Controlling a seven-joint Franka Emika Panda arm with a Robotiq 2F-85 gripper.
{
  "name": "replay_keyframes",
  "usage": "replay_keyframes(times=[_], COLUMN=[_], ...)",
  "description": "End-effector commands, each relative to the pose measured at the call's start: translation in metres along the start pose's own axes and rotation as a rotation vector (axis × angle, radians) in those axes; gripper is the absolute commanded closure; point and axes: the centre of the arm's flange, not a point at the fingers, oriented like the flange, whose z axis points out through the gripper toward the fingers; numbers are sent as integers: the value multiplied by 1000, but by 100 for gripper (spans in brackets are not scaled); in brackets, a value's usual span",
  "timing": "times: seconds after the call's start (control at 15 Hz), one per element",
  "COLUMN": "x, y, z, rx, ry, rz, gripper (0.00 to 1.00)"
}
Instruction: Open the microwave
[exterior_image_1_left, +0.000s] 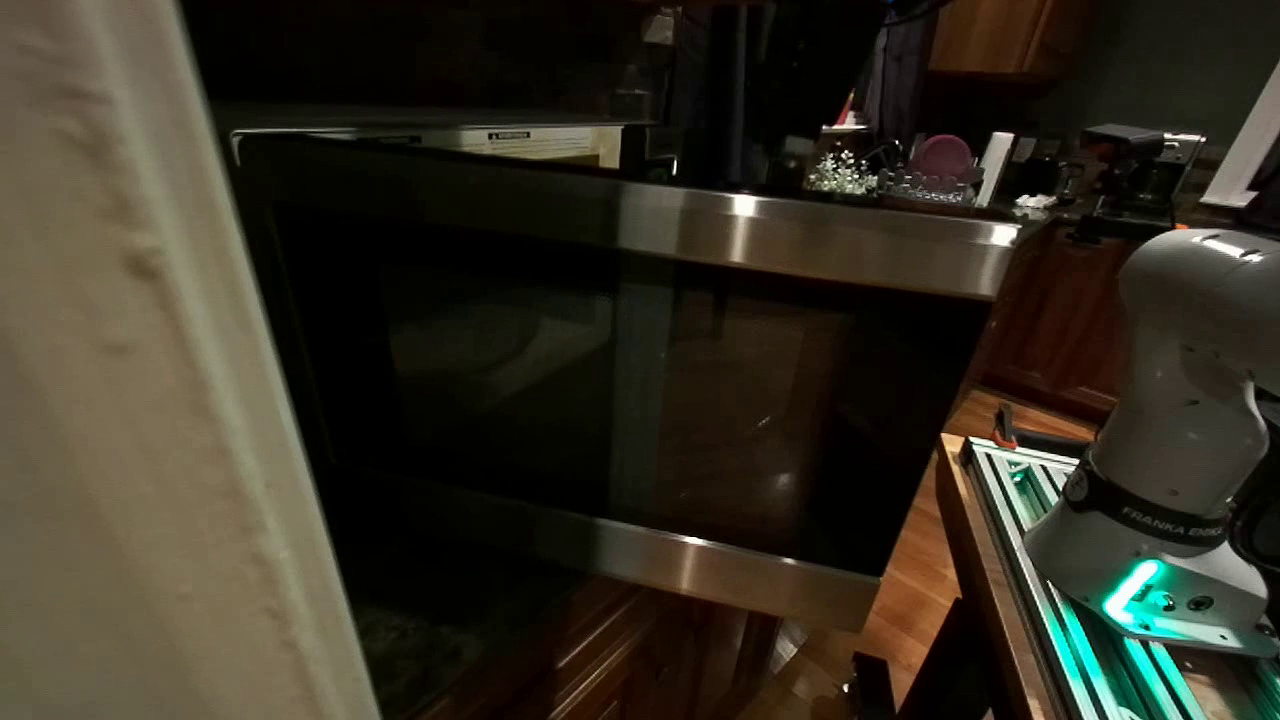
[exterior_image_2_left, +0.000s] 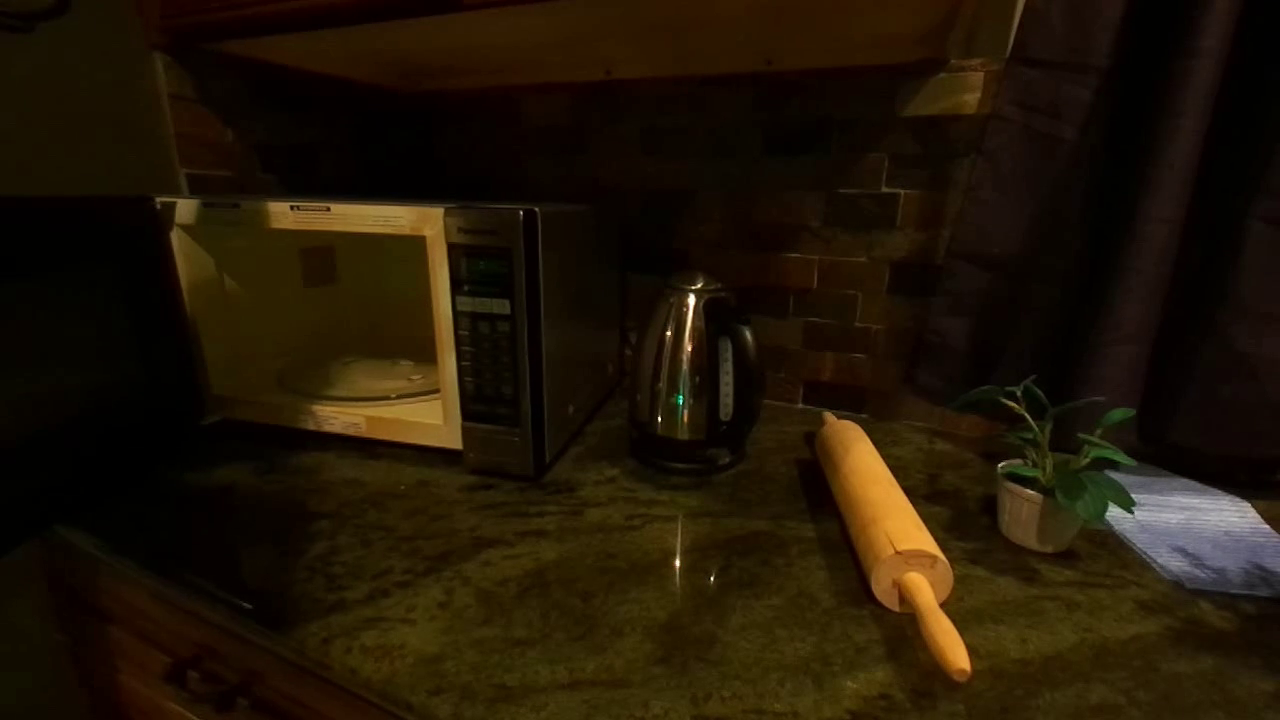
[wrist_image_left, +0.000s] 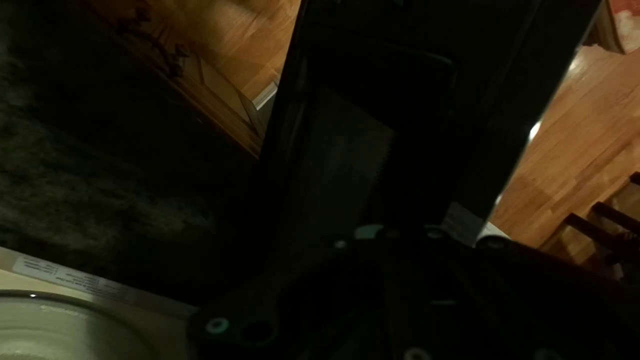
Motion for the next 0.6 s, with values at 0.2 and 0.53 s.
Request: replay_keyframes(times=[0.2, 0.53], x=[-5, -8], y=[26, 46], z=[-13, -10], rx=[-136, -357], ry=[-19, -11], rz=[87, 202], gripper=[100, 100])
